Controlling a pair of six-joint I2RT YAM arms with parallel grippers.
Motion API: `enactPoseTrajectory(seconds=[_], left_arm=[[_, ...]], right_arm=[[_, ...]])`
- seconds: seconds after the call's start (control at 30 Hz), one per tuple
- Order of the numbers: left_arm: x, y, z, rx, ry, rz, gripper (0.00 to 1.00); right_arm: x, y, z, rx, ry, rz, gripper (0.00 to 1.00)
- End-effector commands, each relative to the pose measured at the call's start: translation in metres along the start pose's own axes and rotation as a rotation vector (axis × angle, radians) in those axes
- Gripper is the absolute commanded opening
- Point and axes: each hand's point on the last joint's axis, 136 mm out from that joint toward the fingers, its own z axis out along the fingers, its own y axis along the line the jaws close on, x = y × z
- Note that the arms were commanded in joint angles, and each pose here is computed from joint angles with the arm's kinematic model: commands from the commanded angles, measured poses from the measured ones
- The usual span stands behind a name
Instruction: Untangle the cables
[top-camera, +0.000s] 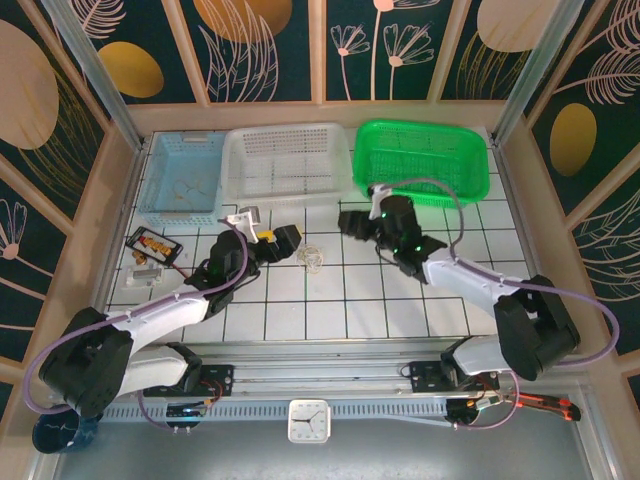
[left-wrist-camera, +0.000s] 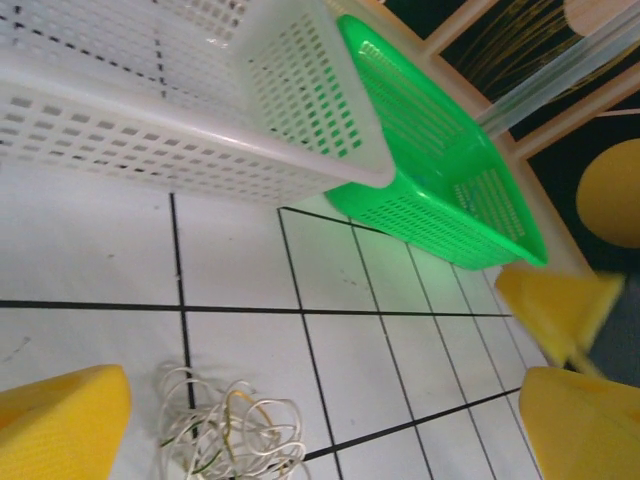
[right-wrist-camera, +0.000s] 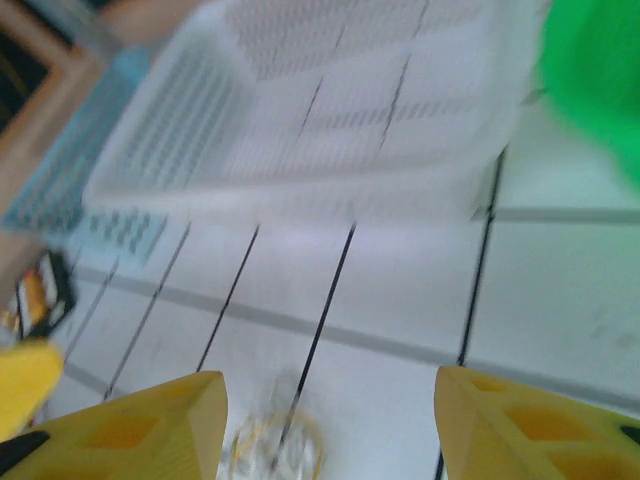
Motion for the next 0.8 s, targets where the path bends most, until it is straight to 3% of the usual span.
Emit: enactPoseTrajectory(seconds=[0.0,0.27,0.5,0.77], left_arm=[[0.006,0.013,0.000,-0.065,0.013,0.007,0.99],[0.031,0.047,0.008,-0.220,0.145,0.130,0.96],[0.054,0.060,0.027,-0.266,0.288,0.231,0.74],[0.062,0.062,0.044,-0.259,0.338,0.276,0.53]], right_arm=[[0.029,0.019,0.007,-0.056,0.042,-0.014,0.57],[0.075,0.041,0.030,-0.094,0.146,-0.063,0.57],[0.085,0.037,0.049,-0.074,0.174,-0.080,0.58],[0.090,0.032,0.061,-0.060,0.180,-0.063,0.57]])
